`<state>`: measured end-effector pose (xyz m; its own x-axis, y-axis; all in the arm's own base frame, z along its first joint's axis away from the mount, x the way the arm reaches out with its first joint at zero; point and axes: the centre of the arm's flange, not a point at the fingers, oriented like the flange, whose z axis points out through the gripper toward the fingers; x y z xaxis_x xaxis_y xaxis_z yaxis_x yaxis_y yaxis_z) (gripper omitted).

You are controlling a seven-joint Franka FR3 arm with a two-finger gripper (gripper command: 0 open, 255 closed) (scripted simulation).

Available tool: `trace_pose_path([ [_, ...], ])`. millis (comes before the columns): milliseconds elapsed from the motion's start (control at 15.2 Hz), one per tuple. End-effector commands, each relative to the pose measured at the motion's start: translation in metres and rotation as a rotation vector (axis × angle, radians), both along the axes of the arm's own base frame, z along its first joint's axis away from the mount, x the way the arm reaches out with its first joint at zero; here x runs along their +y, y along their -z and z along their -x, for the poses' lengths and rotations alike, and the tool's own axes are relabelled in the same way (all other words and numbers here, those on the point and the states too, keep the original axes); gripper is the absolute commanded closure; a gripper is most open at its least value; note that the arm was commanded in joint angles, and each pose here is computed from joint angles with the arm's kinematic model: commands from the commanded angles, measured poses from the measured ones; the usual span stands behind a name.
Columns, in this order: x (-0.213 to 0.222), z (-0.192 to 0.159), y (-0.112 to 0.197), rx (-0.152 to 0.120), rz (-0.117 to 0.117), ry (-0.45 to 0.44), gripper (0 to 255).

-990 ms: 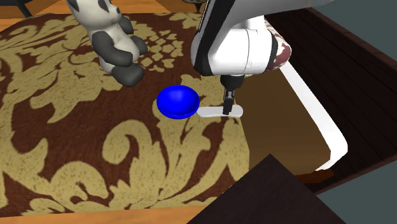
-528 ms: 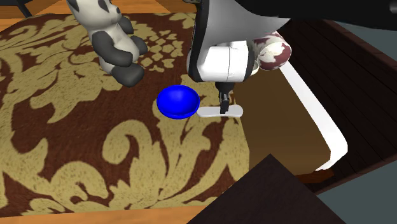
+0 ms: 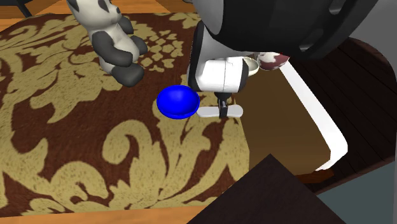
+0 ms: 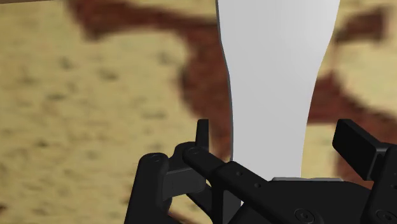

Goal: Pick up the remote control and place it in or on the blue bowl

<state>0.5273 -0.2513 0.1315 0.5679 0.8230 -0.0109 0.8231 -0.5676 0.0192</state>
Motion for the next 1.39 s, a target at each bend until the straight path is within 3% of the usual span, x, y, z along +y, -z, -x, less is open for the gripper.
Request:
trace_pose_path([
  [0, 0.0, -0.001, 0.005, -0.001, 0.0, 0.0, 0],
  [396, 0.0, -0.001, 0.005, -0.001, 0.0, 0.0, 0],
  [462, 0.0, -0.001, 0.005, -0.001, 0.0, 0.0, 255],
  [1056, 0.0, -0.001, 0.005, -0.001, 0.0, 0.0, 255],
  [1320, 0.0, -0.001, -0.016, -0.001, 0.0, 0.0, 255],
])
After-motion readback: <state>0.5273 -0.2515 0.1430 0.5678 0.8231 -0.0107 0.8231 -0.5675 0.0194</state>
